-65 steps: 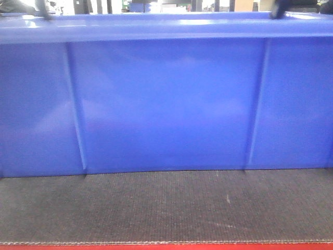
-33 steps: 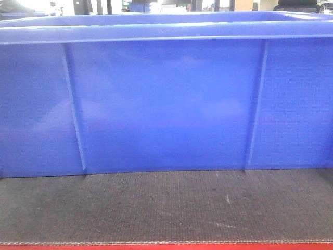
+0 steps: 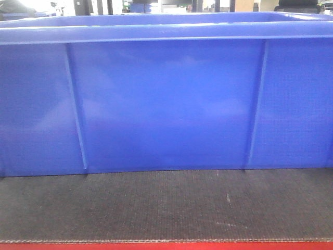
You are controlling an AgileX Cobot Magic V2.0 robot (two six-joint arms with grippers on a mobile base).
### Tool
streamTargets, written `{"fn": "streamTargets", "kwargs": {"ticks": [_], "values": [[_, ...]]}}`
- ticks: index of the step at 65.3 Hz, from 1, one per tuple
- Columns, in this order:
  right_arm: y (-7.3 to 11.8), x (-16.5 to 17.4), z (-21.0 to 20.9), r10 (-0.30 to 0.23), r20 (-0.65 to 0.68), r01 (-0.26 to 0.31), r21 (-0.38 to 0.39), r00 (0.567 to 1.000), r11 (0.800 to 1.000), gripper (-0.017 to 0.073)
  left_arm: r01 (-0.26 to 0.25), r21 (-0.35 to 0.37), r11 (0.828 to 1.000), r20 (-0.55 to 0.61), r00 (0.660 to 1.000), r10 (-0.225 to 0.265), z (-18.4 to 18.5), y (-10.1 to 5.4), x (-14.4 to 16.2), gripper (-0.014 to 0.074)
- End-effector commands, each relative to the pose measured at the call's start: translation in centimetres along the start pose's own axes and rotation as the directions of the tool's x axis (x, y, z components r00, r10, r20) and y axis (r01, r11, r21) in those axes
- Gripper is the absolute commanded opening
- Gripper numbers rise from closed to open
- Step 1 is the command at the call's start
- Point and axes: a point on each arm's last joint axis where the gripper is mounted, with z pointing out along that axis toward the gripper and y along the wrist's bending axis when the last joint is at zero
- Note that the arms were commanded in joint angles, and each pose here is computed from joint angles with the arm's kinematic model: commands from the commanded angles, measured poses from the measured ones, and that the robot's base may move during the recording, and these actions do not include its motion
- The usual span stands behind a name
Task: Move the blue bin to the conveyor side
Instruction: 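Open both grippers and release the bin rim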
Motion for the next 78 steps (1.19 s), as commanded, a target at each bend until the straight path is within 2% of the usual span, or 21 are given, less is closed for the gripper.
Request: {"fn": "streamTargets", "kwargs": {"ticks": [1, 6, 11, 17, 22, 25, 34, 46, 54, 61, 67, 78], "values": [[-0.1, 1.4, -0.8, -0.024, 0.022, 0.024, -0.001, 0.999, 1.000, -0.0088, 0.049, -0.008, 0.999, 0.002, 0.999, -0.049, -0.6, 1.4, 1.9, -0.0013], [-0.5, 3.1, -1.3, -0.031, 0.033, 0.031, 0.006, 0.999, 0.999, -0.0088, 0.080, -0.010, 0.997, 0.014, 0.997, -0.080, -1.0, 2.7, 3.8, -0.0013], [-1.0, 4.6, -2.2, 0.001, 0.042, -0.001, 0.012, 0.999, 1.000, -0.0088, 0.089, -0.027, 0.996, 0.020, 0.996, -0.089, -1.6, 3.9, 5.9, -0.0011], [-1.6, 6.4, -2.7, 0.037, 0.021, -0.037, 0.030, 0.999, 0.999, -0.0088, 0.066, -0.020, 0.998, 0.029, 0.997, -0.065, -2.5, 4.9, 8.3, 0.0008], [-1.8, 7.6, -3.5, 0.062, 0.032, -0.063, 0.032, 0.998, 0.997, -0.0088, 0.027, 0.012, 1.000, 0.048, 0.998, -0.027, -3.2, 5.0, 10.1, 0.0010], [-1.9, 8.4, -3.9, 0.069, 0.036, -0.071, 0.033, 0.997, 0.997, -0.0088, 0.025, 0.019, 1.000, 0.045, 0.999, -0.025, -3.4, 5.2, 11.2, 0.0011], [-1.9, 10.3, -6.0, 0.062, 0.086, -0.065, 0.032, 0.994, 0.997, -0.0088, 0.040, 0.041, 0.998, 0.058, 0.997, -0.042, -4.5, 5.7, 14.2, 0.0011], [-1.8, 14.0, -8.8, 0.048, 0.147, -0.054, 0.031, 0.988, 0.998, -0.0088, 0.035, 0.111, 0.993, 0.209, 0.976, -0.058, -6.6, 6.1, 17.1, 0.0011], [-1.8, 17.3, -10.2, 0.044, 0.168, -0.050, 0.031, 0.985, 0.998, -0.0088, 0.032, 0.119, 0.992, 0.240, 0.969, -0.060, -7.7, 6.7, 19.4, 0.0011], [-1.9, 19.6, -11.5, 0.020, 0.194, -0.029, 0.041, 0.981, 0.999, -0.0088, 0.000, 0.110, 0.994, 0.282, 0.959, -0.031, -8.7, 7.2, 21.0, 0.0011], [-1.9, 21.0, -12.5, 0.018, 0.225, -0.028, 0.042, 0.974, 0.999, -0.0088, -0.048, 0.089, 0.995, 0.331, 0.943, 0.016, -9.5, 7.5, 21.8, 0.0011], [-1.8, 22.2, -14.3, 0.027, 0.292, -0.039, 0.034, 0.956, 0.999, -0.0088, -0.042, 0.074, 0.996, 0.365, 0.931, 0.013, -11.0, 8.0, 22.4, 0.0011]]}}
